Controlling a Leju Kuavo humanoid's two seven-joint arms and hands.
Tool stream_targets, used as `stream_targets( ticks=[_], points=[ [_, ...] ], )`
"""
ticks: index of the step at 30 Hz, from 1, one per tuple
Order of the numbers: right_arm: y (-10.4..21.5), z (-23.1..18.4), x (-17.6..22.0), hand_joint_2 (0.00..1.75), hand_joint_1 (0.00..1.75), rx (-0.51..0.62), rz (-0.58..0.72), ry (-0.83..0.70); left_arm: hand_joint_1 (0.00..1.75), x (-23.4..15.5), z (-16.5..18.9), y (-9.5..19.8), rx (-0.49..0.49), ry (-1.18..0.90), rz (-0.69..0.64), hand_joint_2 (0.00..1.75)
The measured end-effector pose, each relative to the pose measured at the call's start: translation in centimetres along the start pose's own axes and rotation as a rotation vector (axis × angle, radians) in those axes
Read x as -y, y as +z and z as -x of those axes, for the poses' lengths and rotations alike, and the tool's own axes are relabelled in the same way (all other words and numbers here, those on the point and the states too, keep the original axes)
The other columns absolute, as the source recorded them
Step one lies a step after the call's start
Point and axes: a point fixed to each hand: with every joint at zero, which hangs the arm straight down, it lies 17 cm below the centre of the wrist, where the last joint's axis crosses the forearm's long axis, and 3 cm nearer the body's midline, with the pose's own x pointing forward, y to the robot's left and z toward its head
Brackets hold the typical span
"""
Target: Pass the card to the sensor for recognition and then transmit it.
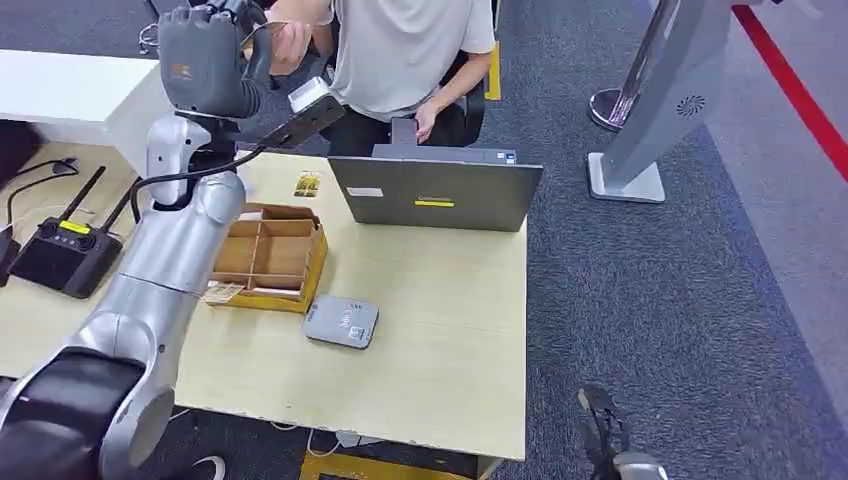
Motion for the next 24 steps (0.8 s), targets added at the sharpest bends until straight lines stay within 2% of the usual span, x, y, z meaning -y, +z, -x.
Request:
stream_targets(
  ticks=[8,9,16,24],
  points=[
    [0.1,-0.2,-0.5,0.0,0.0,-0.006,-0.005,0.006,1.75,0.9,-0.6,-0.9,-0.008,0.034,0.037,1.75],
    [0.1,-0.3,-0.6,0.0,0.0,-0.007,-0.006,0.006,0.0,1.1,-0.7,-0.9,-0.008,0.037,0.043,1.75],
    [0.2,-0.5,-0.6,0.0,0.0,-0.006,-0.004,0.015,0.0,2.0,-0.6,-0.6,-0.029,0.089,0.067,1.75],
    [0.0,0.3,-0.2,0.0,0.0,-0.01,0.0,0.011,0.0,2.4,4.6,1.5,-0.071,0.076,0.1,1.75]
  ],
)
